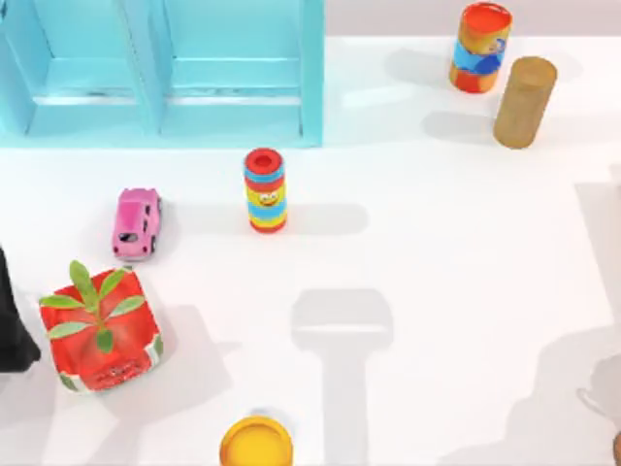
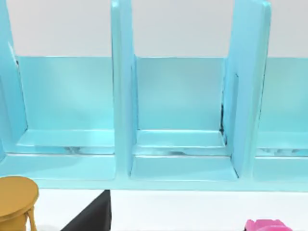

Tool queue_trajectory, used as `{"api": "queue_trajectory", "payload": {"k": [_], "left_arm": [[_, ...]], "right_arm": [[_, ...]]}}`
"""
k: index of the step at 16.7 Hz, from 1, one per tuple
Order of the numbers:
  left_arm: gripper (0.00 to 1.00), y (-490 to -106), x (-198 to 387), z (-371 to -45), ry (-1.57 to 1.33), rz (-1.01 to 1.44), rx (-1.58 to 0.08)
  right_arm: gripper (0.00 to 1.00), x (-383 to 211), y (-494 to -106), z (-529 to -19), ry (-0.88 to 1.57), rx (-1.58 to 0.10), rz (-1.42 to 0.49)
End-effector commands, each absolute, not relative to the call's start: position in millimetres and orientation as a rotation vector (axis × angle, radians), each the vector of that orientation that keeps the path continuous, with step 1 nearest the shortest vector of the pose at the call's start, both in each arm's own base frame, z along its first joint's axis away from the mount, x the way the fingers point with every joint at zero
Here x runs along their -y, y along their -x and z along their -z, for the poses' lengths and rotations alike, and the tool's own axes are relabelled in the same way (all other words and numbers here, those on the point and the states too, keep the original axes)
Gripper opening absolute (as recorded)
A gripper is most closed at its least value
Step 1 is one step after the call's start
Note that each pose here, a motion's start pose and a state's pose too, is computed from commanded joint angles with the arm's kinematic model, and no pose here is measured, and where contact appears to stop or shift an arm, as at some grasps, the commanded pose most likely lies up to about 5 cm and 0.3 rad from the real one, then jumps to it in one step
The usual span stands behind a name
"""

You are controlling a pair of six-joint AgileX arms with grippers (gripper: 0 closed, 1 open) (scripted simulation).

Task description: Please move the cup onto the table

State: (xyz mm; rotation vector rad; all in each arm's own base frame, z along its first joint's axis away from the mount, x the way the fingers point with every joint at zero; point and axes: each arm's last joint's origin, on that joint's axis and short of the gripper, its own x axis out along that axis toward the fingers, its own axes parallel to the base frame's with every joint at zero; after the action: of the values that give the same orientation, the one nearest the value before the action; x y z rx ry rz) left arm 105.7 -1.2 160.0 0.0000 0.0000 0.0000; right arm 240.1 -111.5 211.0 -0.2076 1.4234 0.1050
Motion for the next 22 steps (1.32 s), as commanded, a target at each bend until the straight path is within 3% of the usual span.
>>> {"api": "queue_trajectory", "payload": {"k": [8, 14, 17, 22], "left_arm": [[1.0, -106, 1, -160, 0.0, 0.0, 0.0], [1.0, -106, 1, -160, 0.0, 0.0, 0.0], [1.0, -106, 1, -160, 0.0, 0.0, 0.0], [1.0, -106, 1, -160, 0.0, 0.0, 0.0]], "right_arm": [[0.0, 72, -206, -246, 0.056, -1.56, -0.057], [0.0, 73, -206, -246, 0.043, -1.568, -0.051], [0.0, 73, -222, -251, 0.008, -1.549, -0.019], [0.0, 30, -285, -262, -0.089, -1.495, 0.031]]}}
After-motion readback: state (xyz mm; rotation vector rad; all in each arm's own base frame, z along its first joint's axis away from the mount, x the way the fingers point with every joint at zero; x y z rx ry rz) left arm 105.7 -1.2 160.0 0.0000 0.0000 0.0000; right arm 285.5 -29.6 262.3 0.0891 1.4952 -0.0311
